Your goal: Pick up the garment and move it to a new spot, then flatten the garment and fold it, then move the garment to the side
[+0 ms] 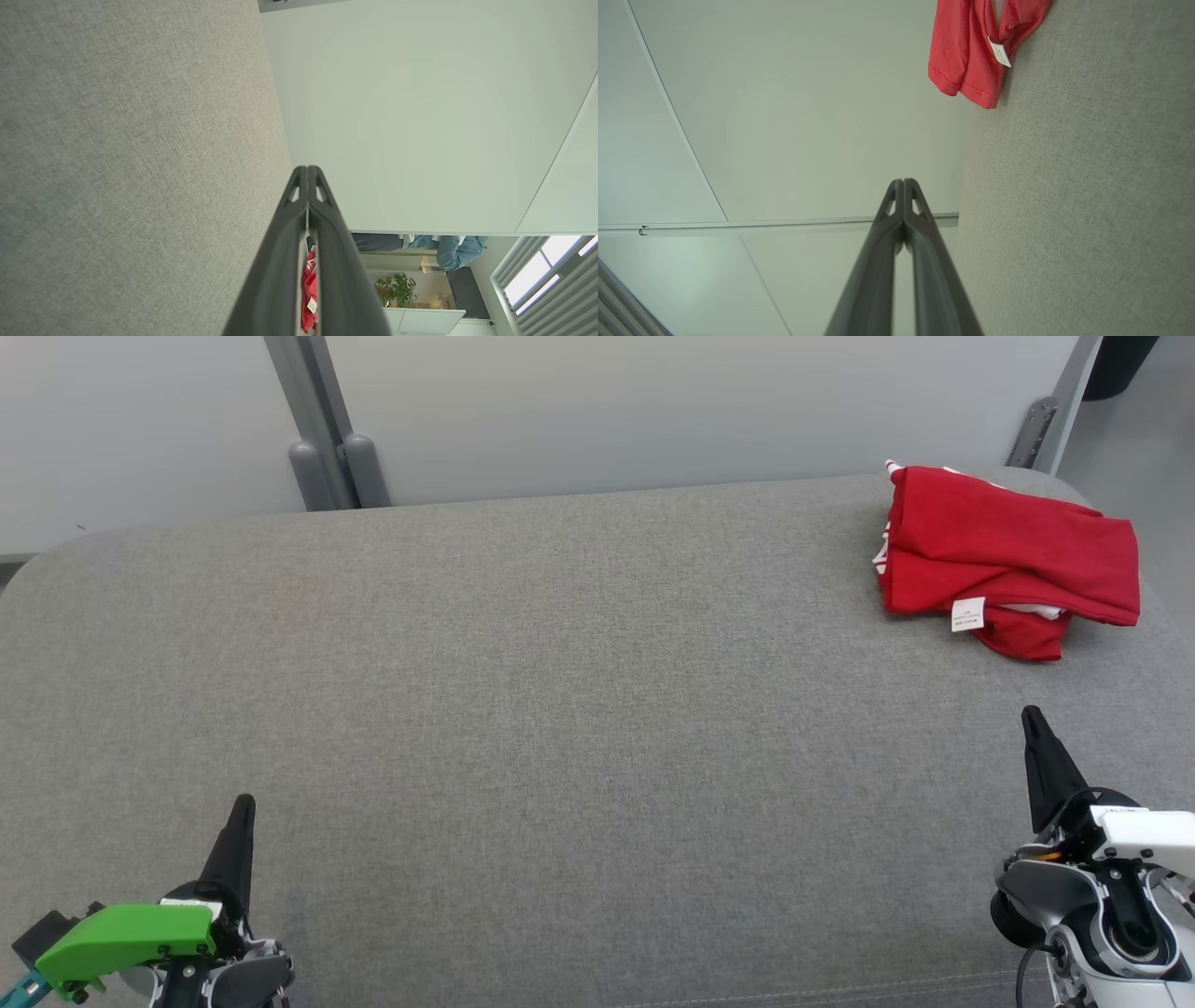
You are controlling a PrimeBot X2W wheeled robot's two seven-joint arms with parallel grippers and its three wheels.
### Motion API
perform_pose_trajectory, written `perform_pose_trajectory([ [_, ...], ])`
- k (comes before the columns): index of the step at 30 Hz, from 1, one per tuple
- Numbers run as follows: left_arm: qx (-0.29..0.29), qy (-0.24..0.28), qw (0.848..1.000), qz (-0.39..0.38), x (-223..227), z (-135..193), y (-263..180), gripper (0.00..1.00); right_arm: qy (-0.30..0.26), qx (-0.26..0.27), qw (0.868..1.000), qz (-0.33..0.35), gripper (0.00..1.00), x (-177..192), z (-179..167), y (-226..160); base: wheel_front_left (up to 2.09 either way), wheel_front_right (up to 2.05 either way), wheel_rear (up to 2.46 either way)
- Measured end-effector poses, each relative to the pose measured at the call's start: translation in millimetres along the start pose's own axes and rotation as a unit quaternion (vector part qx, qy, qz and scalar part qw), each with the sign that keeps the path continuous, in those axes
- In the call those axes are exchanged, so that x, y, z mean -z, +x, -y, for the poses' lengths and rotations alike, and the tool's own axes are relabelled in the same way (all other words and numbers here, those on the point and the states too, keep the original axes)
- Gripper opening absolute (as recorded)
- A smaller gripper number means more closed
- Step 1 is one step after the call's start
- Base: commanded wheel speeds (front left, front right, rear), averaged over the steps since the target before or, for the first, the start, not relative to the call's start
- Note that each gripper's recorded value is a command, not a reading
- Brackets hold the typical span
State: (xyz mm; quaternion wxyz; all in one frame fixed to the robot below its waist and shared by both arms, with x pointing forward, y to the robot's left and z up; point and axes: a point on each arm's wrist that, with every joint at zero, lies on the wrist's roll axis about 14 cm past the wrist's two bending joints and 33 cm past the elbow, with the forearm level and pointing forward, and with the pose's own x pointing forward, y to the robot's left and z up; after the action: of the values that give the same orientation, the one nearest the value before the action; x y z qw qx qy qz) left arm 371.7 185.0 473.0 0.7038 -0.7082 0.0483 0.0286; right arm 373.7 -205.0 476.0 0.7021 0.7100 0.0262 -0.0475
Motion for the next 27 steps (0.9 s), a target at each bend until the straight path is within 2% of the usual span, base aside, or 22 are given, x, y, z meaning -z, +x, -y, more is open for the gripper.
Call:
perform_pose_trajectory([
  [27, -0.001, -0.001, 1.000, 0.002, -1.1, -0.6, 0.1, 0.00, 0.001, 0.000, 1.000, 0.001, 0.00, -0.5, 0.6, -0.1, 0.00, 0.00, 0.00],
])
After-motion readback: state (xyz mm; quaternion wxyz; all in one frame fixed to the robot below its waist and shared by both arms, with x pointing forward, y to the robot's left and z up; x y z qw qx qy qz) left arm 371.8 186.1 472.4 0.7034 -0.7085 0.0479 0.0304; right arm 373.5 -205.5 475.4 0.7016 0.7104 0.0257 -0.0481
